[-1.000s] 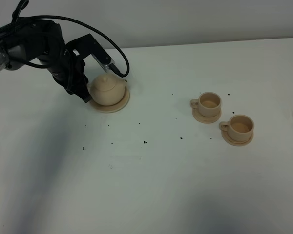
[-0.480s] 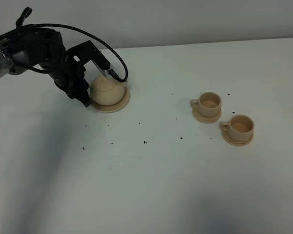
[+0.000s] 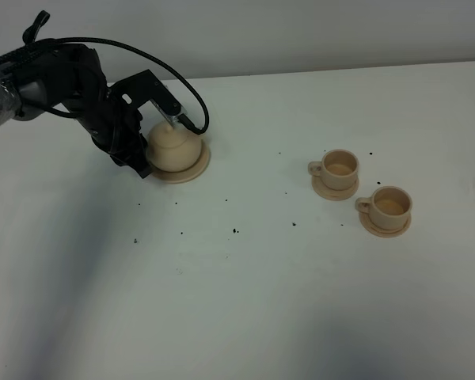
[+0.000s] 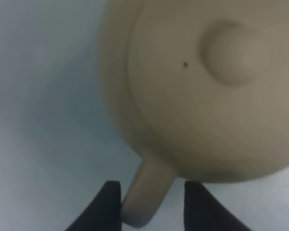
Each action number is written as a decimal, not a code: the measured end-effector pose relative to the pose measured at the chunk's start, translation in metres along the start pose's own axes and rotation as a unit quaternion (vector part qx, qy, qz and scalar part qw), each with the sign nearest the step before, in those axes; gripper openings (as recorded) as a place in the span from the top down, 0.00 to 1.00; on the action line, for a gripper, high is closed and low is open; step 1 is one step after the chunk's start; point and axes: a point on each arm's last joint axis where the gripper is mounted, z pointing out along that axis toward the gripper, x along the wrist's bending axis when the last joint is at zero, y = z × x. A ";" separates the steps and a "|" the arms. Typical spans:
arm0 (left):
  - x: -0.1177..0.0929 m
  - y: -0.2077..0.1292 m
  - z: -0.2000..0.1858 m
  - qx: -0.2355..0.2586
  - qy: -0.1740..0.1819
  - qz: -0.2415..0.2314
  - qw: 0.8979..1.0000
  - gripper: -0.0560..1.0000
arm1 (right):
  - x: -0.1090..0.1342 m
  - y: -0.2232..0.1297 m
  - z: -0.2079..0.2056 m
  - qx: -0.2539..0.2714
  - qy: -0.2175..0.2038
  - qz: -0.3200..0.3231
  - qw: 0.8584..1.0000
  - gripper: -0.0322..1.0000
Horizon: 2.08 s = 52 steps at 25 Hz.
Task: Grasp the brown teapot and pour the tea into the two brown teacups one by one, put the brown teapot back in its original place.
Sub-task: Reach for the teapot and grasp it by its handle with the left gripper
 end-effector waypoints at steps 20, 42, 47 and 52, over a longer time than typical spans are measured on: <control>-0.014 -0.006 -0.009 0.037 -0.074 -0.039 0.996 0.61 | 0.000 0.000 0.000 0.000 0.000 0.000 1.000 0.73; -0.006 0.004 -0.036 0.027 -0.058 -0.162 0.985 0.61 | 0.000 0.000 0.000 0.000 0.000 0.000 1.000 0.73; -0.002 0.016 -0.035 0.044 -0.070 -0.180 0.980 0.62 | 0.000 0.000 0.000 0.000 0.000 0.000 1.000 0.73; 0.004 0.026 -0.032 0.071 -0.089 -0.178 0.977 0.64 | 0.000 0.000 0.000 0.000 0.000 0.000 1.000 0.73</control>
